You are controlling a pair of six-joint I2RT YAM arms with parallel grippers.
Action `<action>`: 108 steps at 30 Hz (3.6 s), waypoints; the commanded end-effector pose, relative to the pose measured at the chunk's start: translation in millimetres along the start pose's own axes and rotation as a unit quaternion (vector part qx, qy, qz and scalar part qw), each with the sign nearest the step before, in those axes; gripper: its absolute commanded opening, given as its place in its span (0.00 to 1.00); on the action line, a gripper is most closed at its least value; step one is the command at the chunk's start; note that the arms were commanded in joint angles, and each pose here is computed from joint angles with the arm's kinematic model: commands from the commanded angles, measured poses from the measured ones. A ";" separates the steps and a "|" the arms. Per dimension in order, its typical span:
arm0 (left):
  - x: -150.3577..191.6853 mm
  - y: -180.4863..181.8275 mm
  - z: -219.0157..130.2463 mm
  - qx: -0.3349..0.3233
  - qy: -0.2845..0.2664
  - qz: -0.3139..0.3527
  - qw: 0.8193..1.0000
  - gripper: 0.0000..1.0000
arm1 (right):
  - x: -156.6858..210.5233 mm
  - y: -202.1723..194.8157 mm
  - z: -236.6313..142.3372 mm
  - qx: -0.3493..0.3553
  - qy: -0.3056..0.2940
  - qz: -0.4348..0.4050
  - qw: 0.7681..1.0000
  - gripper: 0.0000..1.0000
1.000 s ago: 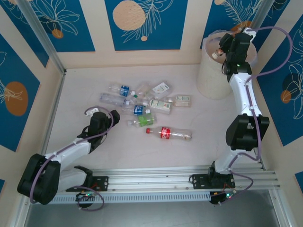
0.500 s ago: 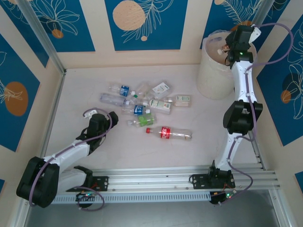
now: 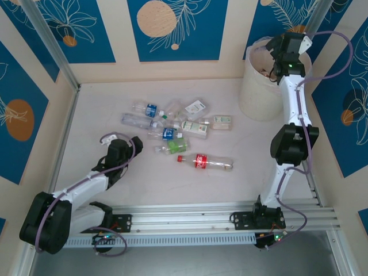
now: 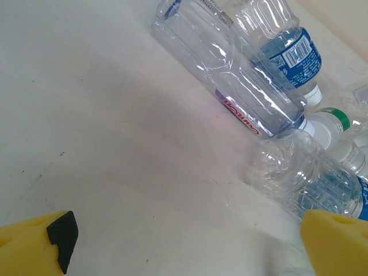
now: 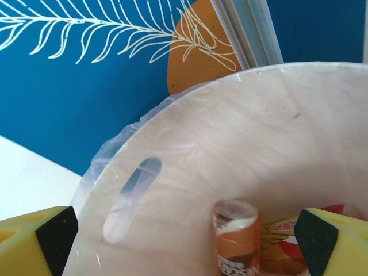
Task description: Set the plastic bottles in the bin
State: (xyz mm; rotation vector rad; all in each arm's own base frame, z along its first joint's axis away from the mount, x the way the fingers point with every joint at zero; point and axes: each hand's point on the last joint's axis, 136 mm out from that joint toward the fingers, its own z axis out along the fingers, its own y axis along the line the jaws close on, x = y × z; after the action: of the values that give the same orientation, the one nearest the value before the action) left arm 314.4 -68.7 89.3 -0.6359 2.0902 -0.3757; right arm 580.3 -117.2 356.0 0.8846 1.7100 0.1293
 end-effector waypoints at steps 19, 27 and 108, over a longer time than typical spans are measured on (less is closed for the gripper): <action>3.7 -51.9 14.5 0.098 0.061 -0.006 0.993 1.00 | 124.2 65.2 -219.3 -0.408 0.123 -0.269 0.864 0.95; 3.0 -69.6 14.6 0.132 0.091 -0.031 0.986 1.00 | 274.0 48.1 -274.1 -0.443 0.255 -0.484 0.710 0.95; -19.2 -101.7 -6.0 0.265 0.066 -0.005 0.962 1.00 | 312.0 58.7 -331.0 -0.529 0.140 -0.559 0.623 0.00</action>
State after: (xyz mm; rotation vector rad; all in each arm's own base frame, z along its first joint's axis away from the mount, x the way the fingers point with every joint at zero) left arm 343.3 -125.7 119.7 -0.4666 2.0813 -0.8679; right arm 297.1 239.4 232.0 -1.3416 1.7572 0.2605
